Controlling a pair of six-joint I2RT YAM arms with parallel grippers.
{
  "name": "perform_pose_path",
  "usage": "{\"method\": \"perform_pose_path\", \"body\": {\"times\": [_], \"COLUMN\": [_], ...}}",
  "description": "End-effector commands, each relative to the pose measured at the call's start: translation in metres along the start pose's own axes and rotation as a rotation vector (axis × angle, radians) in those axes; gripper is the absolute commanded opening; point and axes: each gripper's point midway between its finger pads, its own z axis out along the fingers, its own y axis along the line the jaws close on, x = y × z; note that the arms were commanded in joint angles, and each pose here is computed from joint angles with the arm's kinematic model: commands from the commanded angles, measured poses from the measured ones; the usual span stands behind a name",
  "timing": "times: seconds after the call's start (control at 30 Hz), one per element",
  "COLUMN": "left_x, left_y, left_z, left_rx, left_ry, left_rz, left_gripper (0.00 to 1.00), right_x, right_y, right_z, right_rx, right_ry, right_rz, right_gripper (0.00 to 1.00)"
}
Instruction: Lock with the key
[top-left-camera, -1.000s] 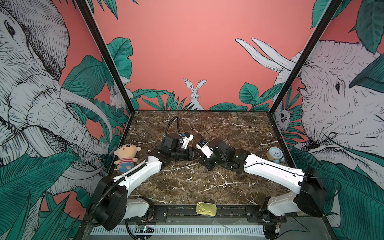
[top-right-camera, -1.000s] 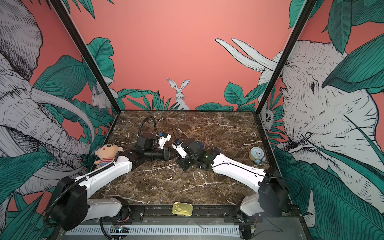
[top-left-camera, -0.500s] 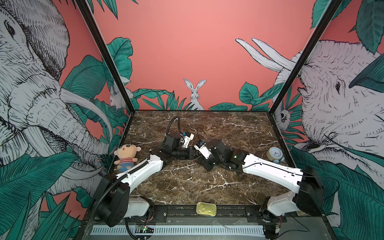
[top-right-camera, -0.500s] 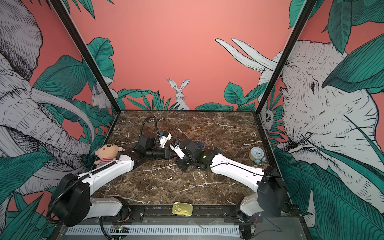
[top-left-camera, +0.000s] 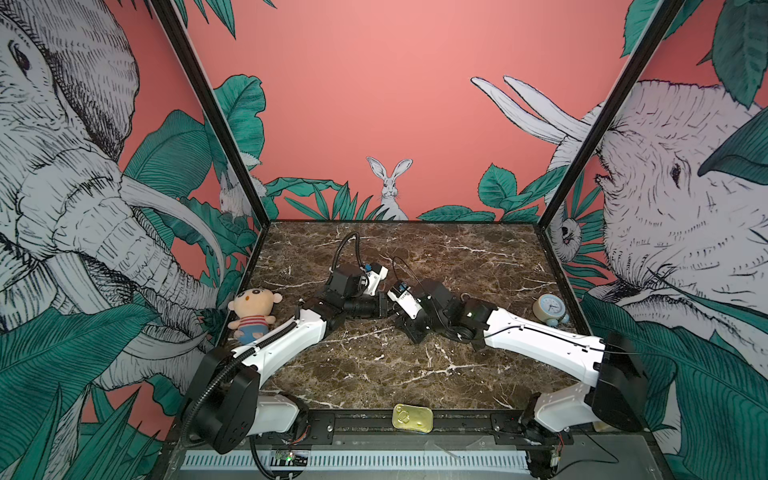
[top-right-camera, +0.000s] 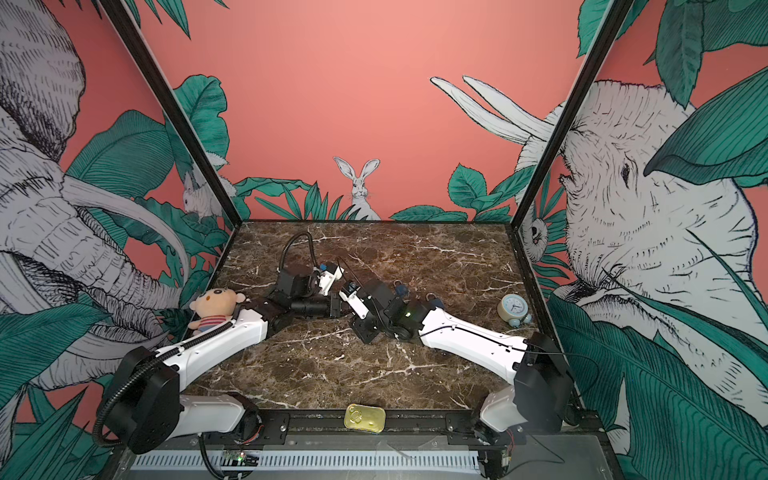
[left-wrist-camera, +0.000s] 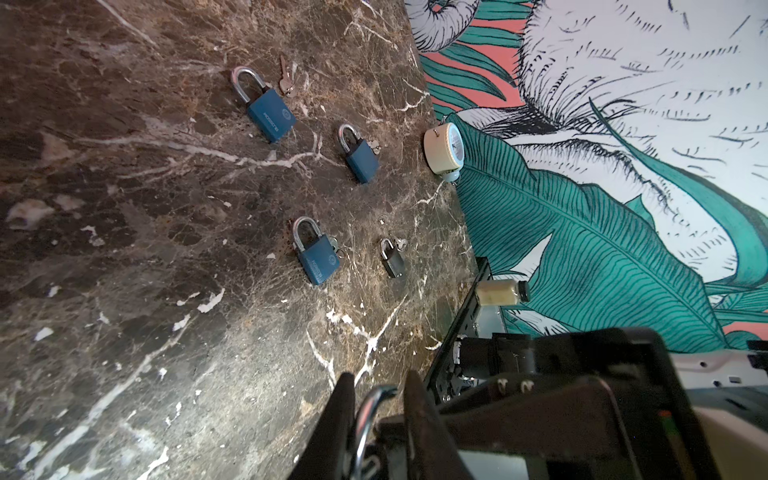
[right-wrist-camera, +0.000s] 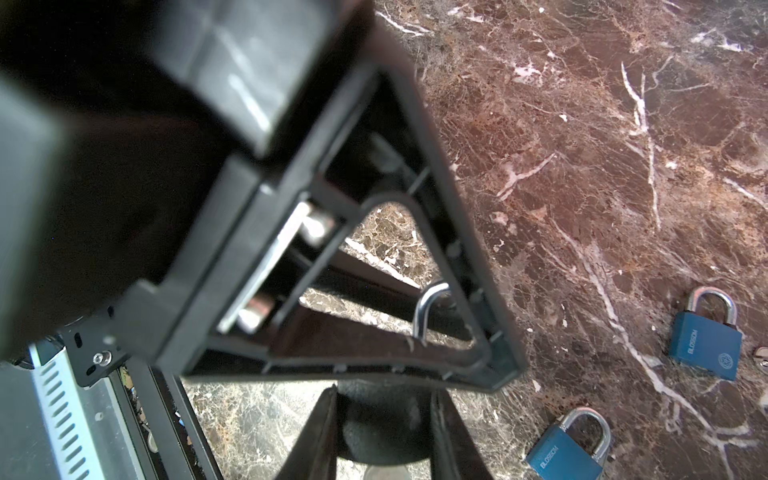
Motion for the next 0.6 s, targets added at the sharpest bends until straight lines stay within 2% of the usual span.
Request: {"method": "perform_pose_path", "body": {"times": [0.0,0.13,0.33,0.37,0.43,0.47,0.5,0.57], "left_x": [-0.002,-0.001,-0.002,-0.003,-0.006,-0.009,-0.013,-0.023], "left_y": [-0.005,-0.003,0.001,0.002,0.003,0.003,0.001,-0.001], "left_z": [-0.001,0.0,0.0,-0.001,-0.003,-0.005,-0.007,-0.01], "left_rx": [0.013,0.009,-0.007,-0.014,-0.025,-0.029,-0.023,-0.027], "left_ry": [-0.008,-0.005,-0.022,-0.033,-0.059,-0.078,-0.099,-0.157], "left_rz": [0.017,0.012,0.0,-0.003,-0.011,-0.017,-0.023,-0.035], "left_gripper": [0.18,0.0,0.0,0.0,0.0,0.0,0.0,0.0], "right_x": [-0.02,-0.022,-0.023,-0.022,-0.021,-0.02,-0.02,-0.021], "right_y": [0.003,0.003,0.004,0.004,0.004,0.003,0.003,0.001], "right_z": [-0.009,-0.011,-0.013,-0.013,-0.013,-0.014,-0.016,-0.022], "right_rx": [0.004,0.003,-0.004,-0.006,-0.013,-0.016,-0.024,-0.056], "right_ry": [-0.056,-0.066,-0.079,-0.079,-0.083,-0.09,-0.103,-0.142], "right_rz": [-0.013,-0.012,-0.002,0.004,0.02,0.031,0.046,0.104], "right_gripper": [0.15,0.15,0.16,0.19,0.42,0.5,0.54,0.55]}}
